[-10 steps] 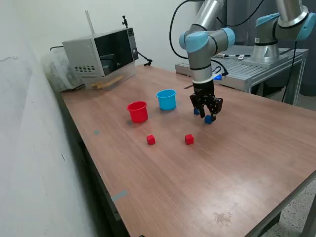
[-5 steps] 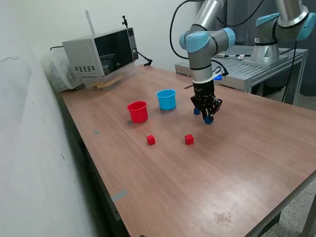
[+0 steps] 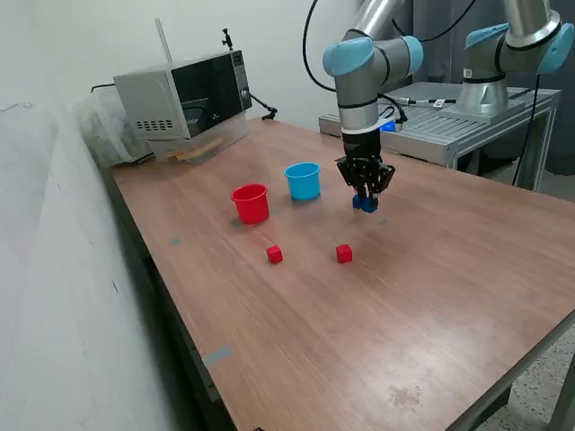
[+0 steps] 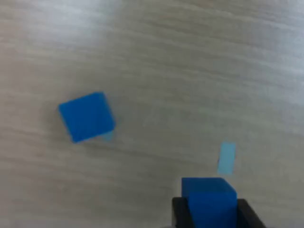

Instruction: Place red objects in the red bin, and blue objects in the blue bin.

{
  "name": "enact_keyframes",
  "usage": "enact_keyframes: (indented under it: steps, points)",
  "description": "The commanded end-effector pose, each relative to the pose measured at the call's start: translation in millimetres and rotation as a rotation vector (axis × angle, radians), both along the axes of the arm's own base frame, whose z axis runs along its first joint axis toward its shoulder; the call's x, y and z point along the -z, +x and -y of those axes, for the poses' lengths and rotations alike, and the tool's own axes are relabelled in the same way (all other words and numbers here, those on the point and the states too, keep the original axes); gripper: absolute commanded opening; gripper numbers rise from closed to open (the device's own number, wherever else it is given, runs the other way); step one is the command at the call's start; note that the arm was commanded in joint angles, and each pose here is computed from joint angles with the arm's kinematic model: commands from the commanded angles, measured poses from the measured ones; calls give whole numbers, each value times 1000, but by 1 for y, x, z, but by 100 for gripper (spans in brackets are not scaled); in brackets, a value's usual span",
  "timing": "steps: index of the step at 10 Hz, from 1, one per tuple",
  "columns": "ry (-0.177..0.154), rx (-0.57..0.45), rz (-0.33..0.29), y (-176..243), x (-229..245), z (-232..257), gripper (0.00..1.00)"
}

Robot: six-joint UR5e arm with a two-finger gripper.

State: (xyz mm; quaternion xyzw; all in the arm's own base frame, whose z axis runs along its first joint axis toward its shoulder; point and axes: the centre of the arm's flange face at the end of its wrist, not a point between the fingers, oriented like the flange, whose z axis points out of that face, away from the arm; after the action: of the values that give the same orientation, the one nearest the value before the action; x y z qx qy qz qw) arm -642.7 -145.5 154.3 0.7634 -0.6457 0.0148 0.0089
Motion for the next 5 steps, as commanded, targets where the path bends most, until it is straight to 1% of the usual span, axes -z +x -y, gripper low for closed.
enact_keyframes:
  steps: [1, 2, 3, 4, 5]
  points:
    - [32, 21, -107, -9, -69, -33, 0]
    - [66, 50, -132, -10, -86, -55, 0]
    - [86, 105, -158, -19, -108, -99, 0]
    - [87, 138, -125, -19, -117, -131, 0]
    - [91, 185, -120, -21, -127, -167, 0]
